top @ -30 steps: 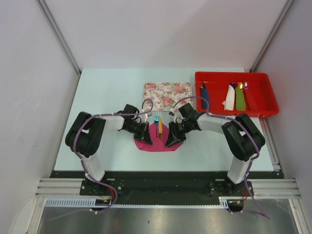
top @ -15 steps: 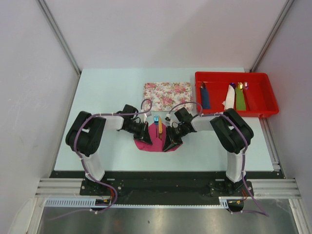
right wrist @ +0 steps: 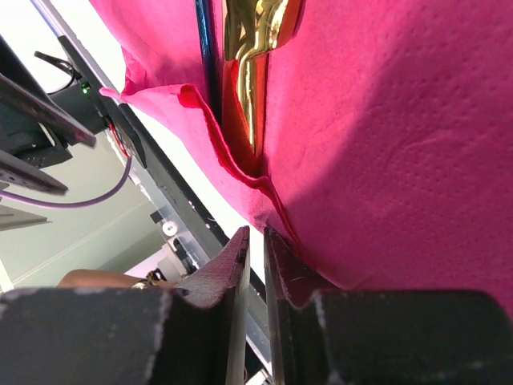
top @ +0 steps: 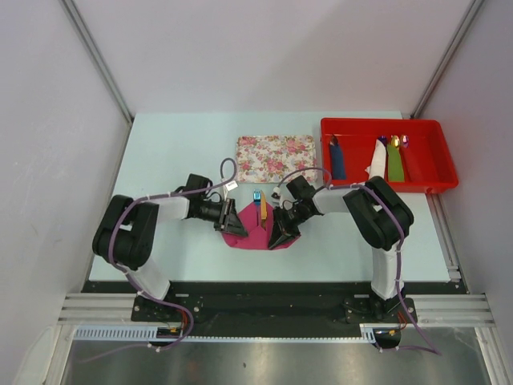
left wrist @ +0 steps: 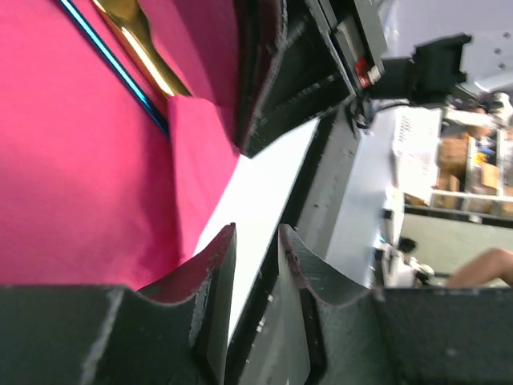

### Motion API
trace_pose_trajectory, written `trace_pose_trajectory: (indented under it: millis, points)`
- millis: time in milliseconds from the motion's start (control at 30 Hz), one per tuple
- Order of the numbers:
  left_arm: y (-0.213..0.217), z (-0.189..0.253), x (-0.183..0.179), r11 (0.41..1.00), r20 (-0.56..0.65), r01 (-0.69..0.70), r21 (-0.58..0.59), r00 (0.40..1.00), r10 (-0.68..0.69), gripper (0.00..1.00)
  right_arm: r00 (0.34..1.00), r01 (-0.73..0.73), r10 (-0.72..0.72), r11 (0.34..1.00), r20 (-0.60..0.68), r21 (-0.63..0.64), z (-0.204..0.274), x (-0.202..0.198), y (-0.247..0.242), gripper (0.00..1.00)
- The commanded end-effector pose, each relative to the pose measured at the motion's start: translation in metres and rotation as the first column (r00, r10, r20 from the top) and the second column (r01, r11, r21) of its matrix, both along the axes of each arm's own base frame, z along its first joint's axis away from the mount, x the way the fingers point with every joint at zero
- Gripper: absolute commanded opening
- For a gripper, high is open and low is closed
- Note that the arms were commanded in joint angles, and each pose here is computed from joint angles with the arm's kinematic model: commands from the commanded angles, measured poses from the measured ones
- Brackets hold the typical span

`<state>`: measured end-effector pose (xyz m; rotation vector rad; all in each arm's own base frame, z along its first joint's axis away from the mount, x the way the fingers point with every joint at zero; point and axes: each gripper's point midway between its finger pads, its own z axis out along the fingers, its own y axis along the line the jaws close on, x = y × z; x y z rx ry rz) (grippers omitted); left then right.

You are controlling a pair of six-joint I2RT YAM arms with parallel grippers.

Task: Place the utensils on the paper napkin and roll it up

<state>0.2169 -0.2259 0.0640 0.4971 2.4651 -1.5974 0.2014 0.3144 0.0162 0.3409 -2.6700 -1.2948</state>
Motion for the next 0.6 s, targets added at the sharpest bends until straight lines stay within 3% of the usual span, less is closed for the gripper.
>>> trace_pose_trajectory:
  millis: [0, 267, 433, 567]
  points:
    - [-0.001, -0.002, -0.013, 0.998, -0.055, 0.046, -0.048, 0.997, -0.048, 0.30, 0.999, 0.018, -0.015, 0.997, 0.041, -0.074, -0.020, 0.010, -0.007, 0.17]
    - [0.019, -0.068, -0.018, 0.989, -0.233, -0.034, 0.147, 0.970, 0.068, 0.20, 0.998, 0.015, -0.008, 0.995, 0.061, -0.100, -0.024, 0.013, -0.012, 0.17]
    - [0.018, -0.065, -0.014, 0.990, -0.206, -0.032, 0.138, 0.977, 0.061, 0.18, 0.997, 0.015, -0.004, 0.990, 0.077, -0.144, -0.030, 0.021, -0.018, 0.17]
    - [0.010, -0.040, -0.003, 0.998, -0.120, -0.032, 0.055, 0.992, 0.038, 0.19, 0.997, 0.011, 0.002, 0.988, 0.079, -0.155, -0.033, 0.025, -0.019, 0.16]
